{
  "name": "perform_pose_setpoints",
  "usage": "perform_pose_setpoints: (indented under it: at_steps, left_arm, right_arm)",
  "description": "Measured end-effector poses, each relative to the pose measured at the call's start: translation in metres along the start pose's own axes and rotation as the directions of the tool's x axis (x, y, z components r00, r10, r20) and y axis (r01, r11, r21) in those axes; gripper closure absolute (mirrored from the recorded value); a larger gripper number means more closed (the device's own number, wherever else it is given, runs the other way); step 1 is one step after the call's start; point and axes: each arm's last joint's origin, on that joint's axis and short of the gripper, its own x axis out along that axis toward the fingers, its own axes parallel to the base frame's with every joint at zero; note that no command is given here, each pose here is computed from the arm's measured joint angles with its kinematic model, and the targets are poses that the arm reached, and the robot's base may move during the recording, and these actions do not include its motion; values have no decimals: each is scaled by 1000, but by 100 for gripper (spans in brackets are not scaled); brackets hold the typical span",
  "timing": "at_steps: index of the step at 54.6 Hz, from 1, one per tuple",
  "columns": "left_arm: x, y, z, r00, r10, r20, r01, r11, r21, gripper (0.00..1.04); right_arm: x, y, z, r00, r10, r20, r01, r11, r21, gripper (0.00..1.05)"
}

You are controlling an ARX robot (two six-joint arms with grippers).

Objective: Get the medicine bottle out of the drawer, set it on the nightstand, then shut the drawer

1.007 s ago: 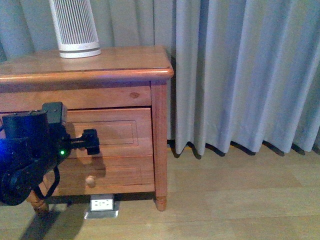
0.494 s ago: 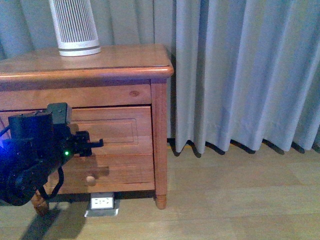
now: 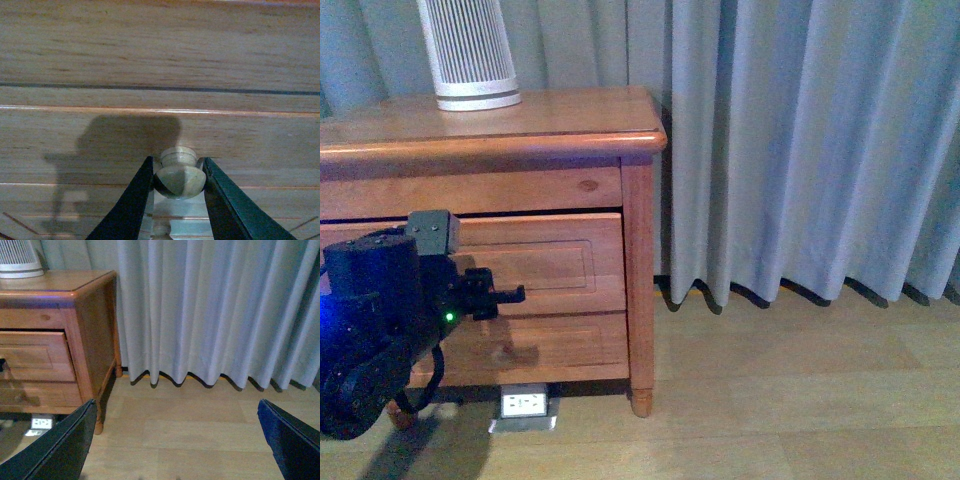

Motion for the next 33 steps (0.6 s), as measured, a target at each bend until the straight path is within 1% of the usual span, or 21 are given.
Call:
perform_pose_setpoints:
  at_steps: [6, 11, 25, 33]
  left_arm:
    - [-18, 1, -5, 1000, 6, 7, -6, 1000, 5, 79]
    - [-43, 2, -11, 1000, 9, 5, -9, 1000, 5, 79]
    - [-98, 5, -28, 1000, 17, -19, -16, 1000, 6, 79]
    - [-112, 2, -33, 999, 5, -36, -5, 1000, 8, 79]
  right_arm:
    - [0, 0, 0, 1000, 0, 0, 0, 1000, 0, 7]
    - [0, 0, 0, 1000, 0, 0, 0, 1000, 0, 7]
    - [0, 0, 0, 1000, 0, 0, 0, 1000, 0, 7]
    - [0, 0, 0, 1000, 0, 0, 0, 1000, 0, 7]
